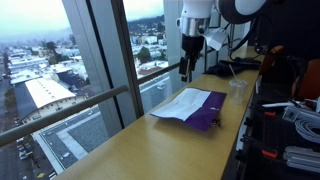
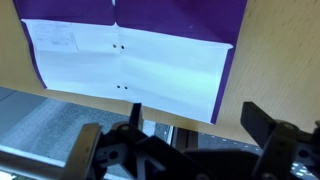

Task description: Open the purple paper file to the left

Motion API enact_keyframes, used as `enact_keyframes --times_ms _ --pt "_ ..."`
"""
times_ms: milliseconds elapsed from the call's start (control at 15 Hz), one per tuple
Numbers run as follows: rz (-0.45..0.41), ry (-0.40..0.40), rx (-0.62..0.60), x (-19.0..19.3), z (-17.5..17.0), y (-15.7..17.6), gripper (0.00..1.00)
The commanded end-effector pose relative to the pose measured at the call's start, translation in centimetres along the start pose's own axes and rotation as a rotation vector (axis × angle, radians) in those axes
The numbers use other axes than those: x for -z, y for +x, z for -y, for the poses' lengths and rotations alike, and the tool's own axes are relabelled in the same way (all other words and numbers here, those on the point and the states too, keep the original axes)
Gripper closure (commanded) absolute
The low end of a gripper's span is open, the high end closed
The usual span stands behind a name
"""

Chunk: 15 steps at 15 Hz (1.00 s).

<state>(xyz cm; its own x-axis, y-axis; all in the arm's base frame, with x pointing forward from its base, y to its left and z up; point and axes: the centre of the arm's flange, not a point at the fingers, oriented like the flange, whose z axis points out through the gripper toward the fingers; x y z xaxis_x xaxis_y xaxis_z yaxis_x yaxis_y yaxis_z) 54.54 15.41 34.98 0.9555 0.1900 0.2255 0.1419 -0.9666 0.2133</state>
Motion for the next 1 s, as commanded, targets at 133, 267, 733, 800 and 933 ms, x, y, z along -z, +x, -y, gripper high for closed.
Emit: enact_keyframes --times_ms 133,267,733,800,933 --pt "0.007 0.162 0.076 0.7 -9.4 -0.6 0.00" --pt "0.005 0.188 0.103 1.1 -11.7 -0.8 0.00" --pt "-0.012 0.188 0.119 1.1 -14.6 -1.0 0.00" --pt "-0.009 0.190 0.122 0.9 -14.4 -1.0 0.00" --pt "-0.003 0.194 0.128 0.6 -13.8 -1.0 0.00"
